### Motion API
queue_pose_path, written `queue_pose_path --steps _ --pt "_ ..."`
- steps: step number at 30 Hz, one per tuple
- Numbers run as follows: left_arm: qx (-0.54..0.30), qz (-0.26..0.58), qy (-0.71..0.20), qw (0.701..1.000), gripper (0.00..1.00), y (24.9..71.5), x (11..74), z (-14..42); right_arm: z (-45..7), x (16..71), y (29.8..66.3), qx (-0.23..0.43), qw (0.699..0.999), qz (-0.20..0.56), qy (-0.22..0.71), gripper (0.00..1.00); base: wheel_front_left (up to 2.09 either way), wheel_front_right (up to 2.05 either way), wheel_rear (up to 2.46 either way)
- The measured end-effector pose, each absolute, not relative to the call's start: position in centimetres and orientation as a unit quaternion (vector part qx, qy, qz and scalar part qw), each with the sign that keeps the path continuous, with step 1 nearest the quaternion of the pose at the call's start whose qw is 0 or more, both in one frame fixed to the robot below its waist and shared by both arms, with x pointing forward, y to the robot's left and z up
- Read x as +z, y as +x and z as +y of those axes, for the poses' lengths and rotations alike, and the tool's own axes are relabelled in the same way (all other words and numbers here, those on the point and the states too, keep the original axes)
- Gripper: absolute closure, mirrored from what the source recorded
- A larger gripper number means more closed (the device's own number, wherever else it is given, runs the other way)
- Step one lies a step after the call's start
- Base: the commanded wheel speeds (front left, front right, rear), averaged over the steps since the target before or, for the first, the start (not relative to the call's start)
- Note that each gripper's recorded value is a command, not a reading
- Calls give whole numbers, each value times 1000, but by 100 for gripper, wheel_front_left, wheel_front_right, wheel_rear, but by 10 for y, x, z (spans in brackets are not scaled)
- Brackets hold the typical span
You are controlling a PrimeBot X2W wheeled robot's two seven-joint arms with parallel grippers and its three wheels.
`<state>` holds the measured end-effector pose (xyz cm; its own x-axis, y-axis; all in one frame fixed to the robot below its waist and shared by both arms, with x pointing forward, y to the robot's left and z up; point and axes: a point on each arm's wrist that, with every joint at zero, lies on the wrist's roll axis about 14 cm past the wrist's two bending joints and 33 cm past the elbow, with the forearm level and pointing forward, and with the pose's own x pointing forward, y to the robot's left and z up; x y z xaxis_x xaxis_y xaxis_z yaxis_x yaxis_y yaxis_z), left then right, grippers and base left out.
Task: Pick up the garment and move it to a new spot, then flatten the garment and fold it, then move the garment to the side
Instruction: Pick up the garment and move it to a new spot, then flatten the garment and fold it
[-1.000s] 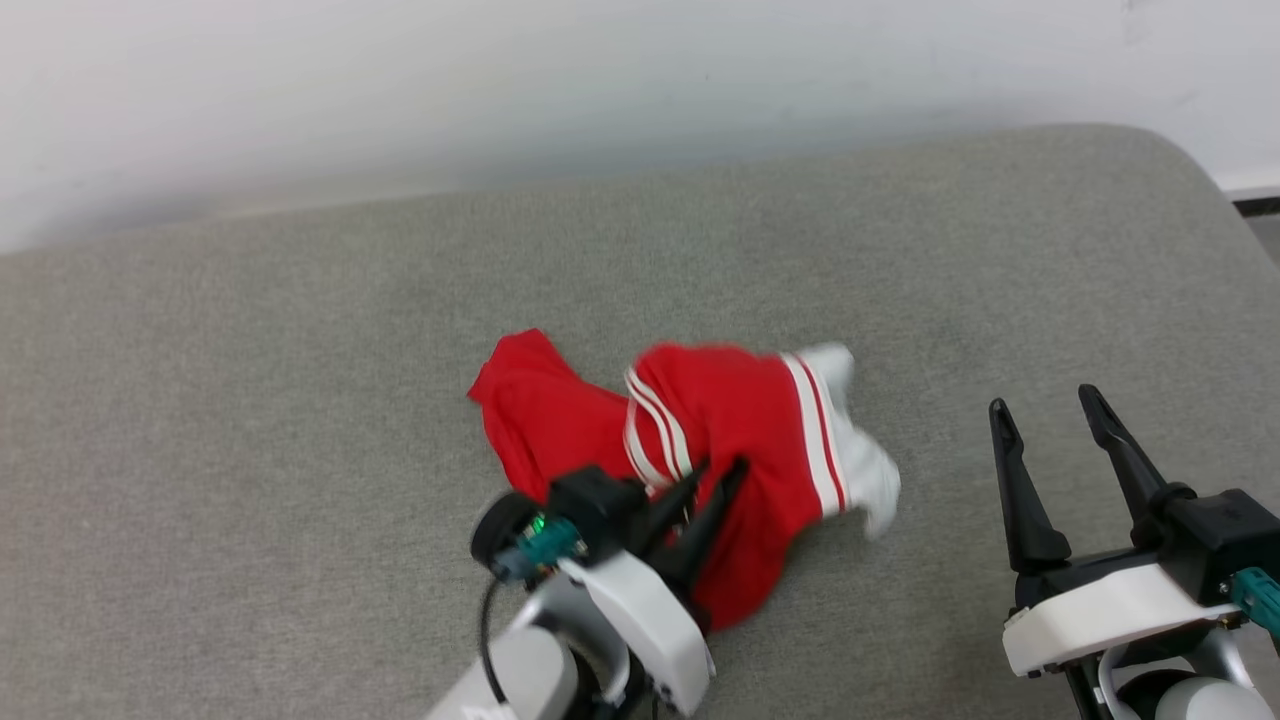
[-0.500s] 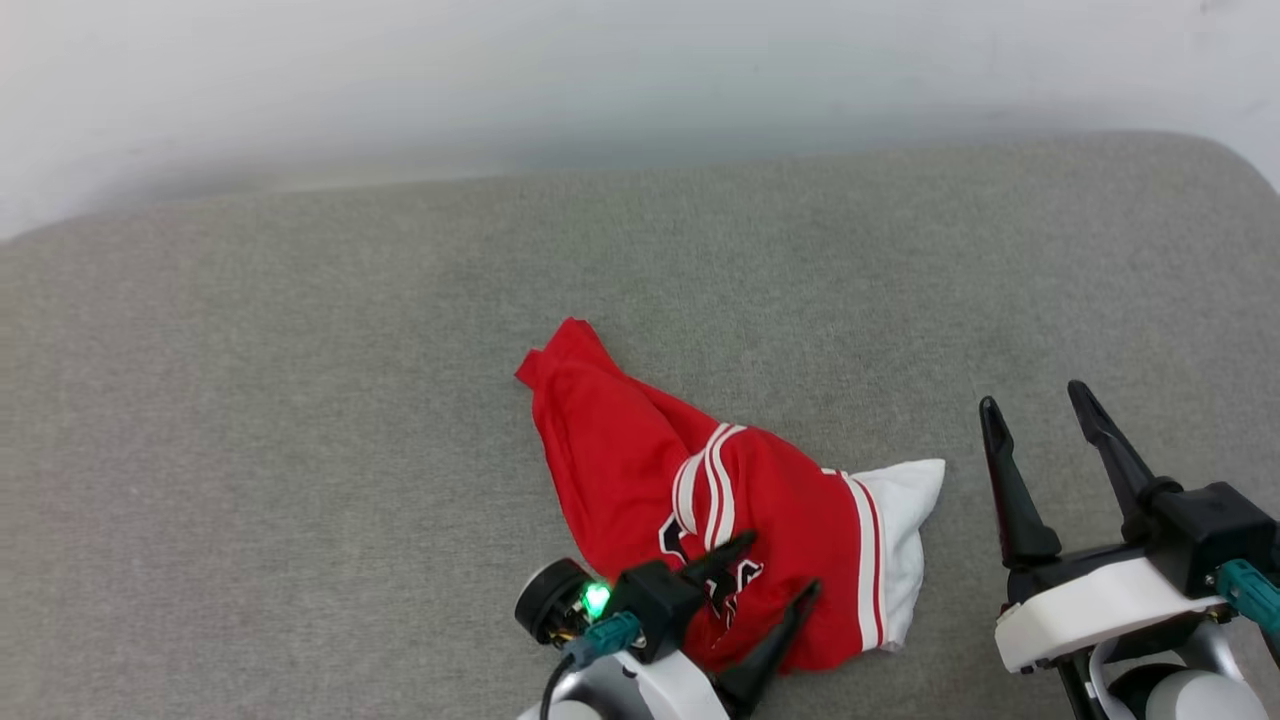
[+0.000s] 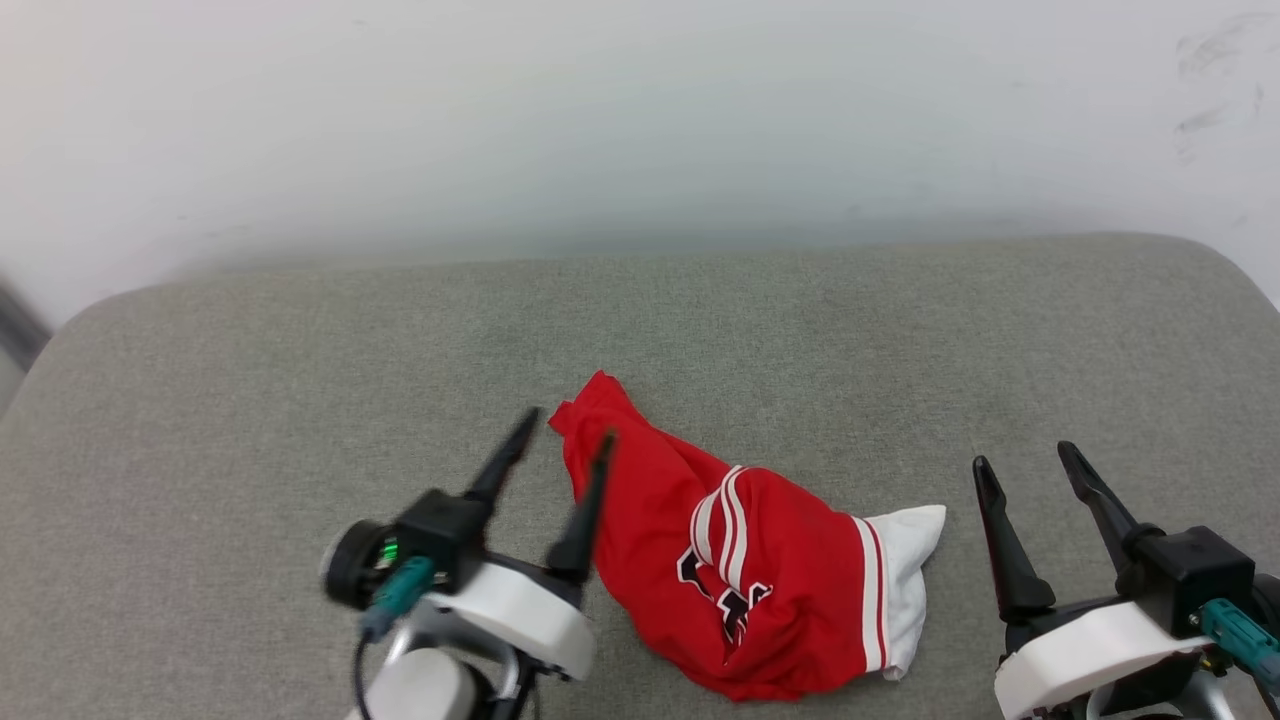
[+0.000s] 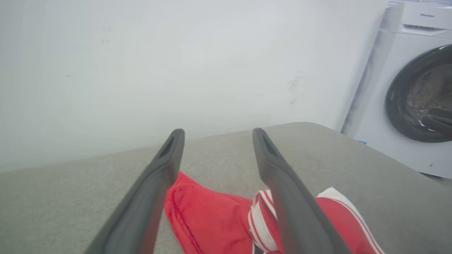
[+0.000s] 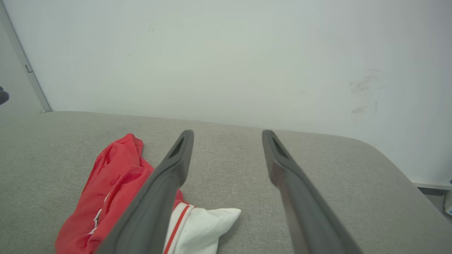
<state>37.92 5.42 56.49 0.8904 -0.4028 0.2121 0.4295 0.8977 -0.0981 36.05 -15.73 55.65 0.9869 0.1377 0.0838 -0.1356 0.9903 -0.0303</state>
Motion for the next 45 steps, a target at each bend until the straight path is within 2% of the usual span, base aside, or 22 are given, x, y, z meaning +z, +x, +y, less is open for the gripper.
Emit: queue_pose_path --steps 8,24,28,33,37,41,45 --pt "-79 -80 -62 992 0 379 550 142 -164 551 354 59 998 -31 -13 0 0 0 0" --pt "-61 -58 -51 995 0 362 534 160 -173 550 346 45 999 -25 -14 0 0 0 0" --pt "-61 -58 -52 995 0 362 534 161 -189 542 346 24 1000 -12 -5 0 0 0 0" --pt "-56 -64 -53 995 0 362 538 164 -217 511 349 -15 999 45 -13 0 0 0 0" --pt "-55 -70 -58 994 0 365 542 163 -215 489 357 -9 996 93 -1 0 0 0 0" --pt "-48 -67 -64 995 0 374 539 167 -198 442 373 35 974 225 10 0 0 0 0" --pt "-39 -58 -66 995 0 380 532 173 -170 412 378 90 942 322 11 0 0 0 0"
